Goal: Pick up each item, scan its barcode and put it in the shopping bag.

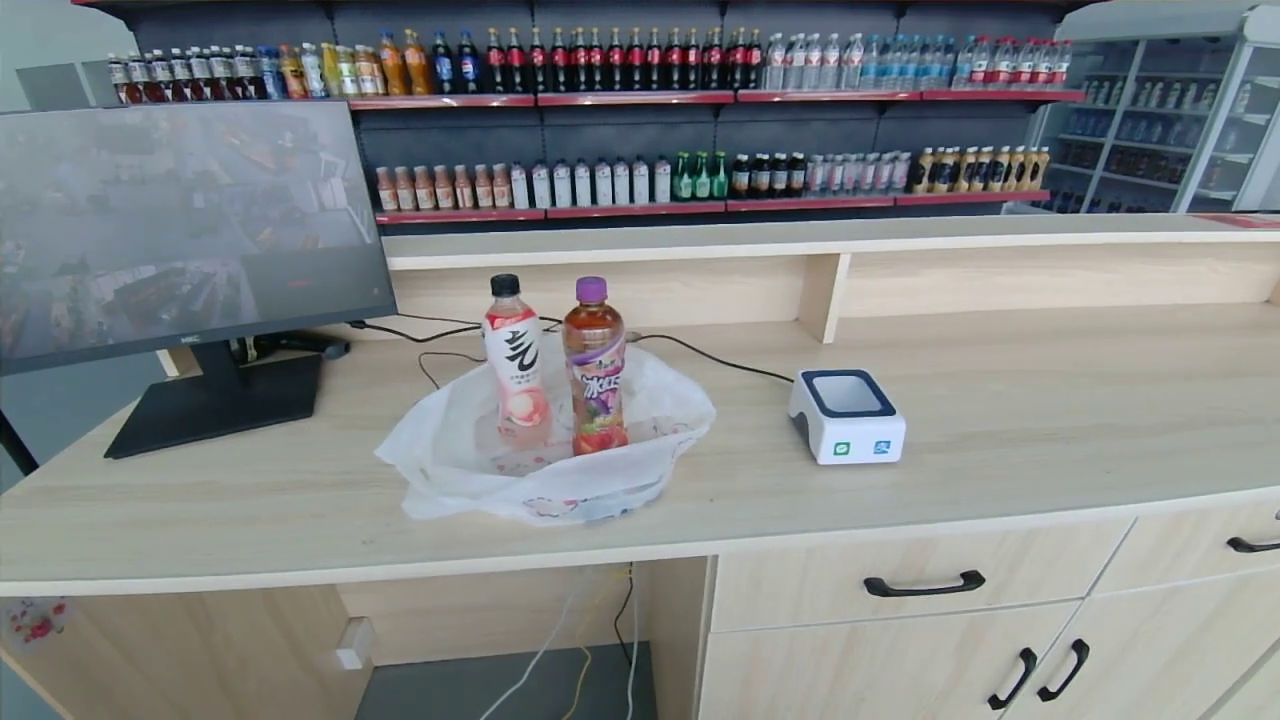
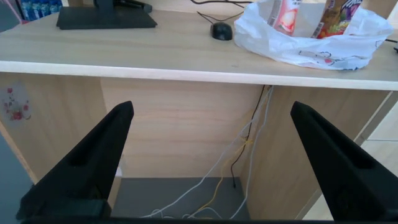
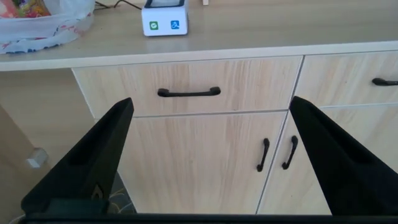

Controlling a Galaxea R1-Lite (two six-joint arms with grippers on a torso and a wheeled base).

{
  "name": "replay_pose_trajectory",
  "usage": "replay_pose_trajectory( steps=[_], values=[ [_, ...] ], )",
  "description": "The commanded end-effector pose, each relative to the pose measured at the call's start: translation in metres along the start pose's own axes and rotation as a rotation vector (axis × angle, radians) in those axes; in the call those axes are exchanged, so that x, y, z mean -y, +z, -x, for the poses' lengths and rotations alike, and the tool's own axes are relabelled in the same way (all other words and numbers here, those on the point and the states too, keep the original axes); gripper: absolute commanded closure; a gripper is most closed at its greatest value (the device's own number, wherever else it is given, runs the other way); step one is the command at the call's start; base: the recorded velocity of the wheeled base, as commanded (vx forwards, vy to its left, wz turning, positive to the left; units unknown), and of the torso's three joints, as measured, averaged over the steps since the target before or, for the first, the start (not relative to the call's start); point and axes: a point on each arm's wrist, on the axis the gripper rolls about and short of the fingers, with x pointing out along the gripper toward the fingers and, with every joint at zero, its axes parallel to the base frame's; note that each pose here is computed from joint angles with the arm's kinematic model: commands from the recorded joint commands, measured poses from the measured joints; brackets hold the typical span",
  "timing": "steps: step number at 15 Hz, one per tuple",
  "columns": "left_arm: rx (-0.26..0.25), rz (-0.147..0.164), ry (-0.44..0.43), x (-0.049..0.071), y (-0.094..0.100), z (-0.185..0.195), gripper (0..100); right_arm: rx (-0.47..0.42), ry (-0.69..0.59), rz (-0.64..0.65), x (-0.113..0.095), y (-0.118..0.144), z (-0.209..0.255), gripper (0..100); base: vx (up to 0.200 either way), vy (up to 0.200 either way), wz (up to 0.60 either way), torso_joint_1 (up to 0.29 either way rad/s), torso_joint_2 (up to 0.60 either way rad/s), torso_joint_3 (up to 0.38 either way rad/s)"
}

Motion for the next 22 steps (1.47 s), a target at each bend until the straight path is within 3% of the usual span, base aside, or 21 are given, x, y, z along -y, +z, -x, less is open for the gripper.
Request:
replay_pose_trajectory(
  steps=[1,16,22],
  values=[
    [0.000,-0.001,0.001,0.0000,0.0000,0.0000,0,-0.004,0.001,0.000,0.0000,-0.0001,-0.0003,0,0.000,-0.200,0.00,0.007,0.01,0.007],
    [0.002,-0.004,0.000,0.0000,0.0001,0.0000,0,-0.004,0.005,0.000,0.0000,-0.0001,-0.0003,0,0.000,-0.200,0.00,0.003,0.00,0.003],
    [0.002,-0.002,0.000,0.0000,0.0001,0.0000,0,-0.004,0.005,0.006,0.0000,-0.0001,-0.0003,0,0.000,0.000,0.00,0.000,0.00,0.000]
  ],
)
